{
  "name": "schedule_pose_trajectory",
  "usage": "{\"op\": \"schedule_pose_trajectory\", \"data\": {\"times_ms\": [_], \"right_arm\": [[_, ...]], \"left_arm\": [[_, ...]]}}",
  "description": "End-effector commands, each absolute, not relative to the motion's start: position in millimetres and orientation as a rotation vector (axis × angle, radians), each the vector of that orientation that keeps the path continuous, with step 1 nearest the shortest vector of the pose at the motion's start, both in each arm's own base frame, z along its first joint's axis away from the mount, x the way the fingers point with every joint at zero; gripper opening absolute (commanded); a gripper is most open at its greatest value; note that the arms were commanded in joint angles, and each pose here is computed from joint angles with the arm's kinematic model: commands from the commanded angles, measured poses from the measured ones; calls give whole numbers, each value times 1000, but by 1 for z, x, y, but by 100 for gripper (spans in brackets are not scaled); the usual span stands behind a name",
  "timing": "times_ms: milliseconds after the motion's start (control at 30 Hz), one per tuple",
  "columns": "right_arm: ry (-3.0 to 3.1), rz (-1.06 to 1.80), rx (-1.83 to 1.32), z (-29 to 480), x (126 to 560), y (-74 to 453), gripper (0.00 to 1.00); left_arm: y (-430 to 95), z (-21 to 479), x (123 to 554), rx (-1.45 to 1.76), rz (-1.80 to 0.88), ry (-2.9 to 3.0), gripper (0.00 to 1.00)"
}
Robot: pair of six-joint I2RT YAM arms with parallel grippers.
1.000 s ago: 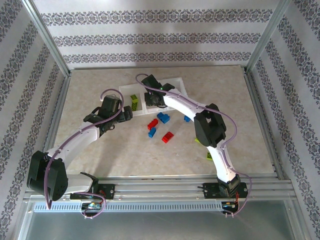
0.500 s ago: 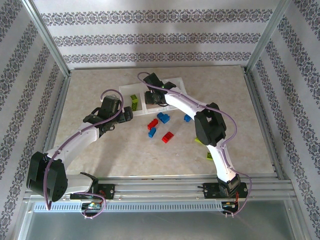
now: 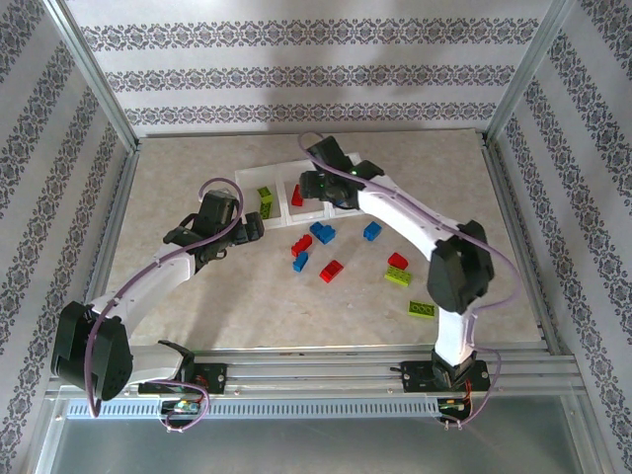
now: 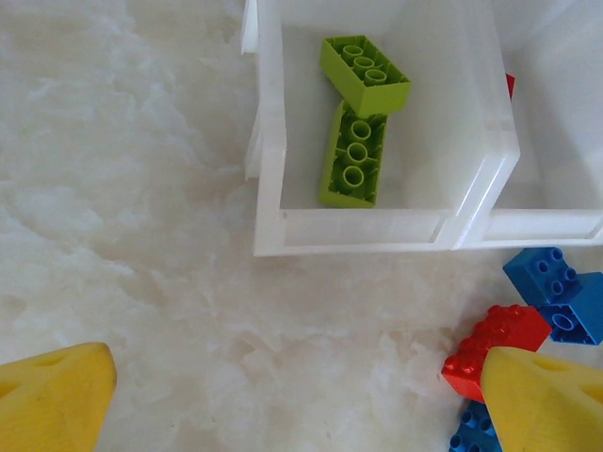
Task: Sort the legos into containers by color
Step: Place the lego in the container, then pick up the lego from the center of the table.
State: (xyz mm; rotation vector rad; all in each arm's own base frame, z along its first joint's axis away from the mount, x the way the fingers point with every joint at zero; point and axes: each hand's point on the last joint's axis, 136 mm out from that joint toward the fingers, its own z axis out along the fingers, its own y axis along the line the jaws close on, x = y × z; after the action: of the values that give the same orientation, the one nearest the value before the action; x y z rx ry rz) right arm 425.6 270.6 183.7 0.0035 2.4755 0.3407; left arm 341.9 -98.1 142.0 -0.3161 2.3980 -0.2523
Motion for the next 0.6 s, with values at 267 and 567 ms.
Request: {"op": "schedule_pose_trajectory", "data": {"times_ms": [267,567], "right_arm": [[2604,194,324,128,383,178,79],[2708,120,460,85,371,147,81]], "left_arm": [[-100,146,339,-333,-295,2370,100],[-100,145,340,-338,-297,2374,100]]}}
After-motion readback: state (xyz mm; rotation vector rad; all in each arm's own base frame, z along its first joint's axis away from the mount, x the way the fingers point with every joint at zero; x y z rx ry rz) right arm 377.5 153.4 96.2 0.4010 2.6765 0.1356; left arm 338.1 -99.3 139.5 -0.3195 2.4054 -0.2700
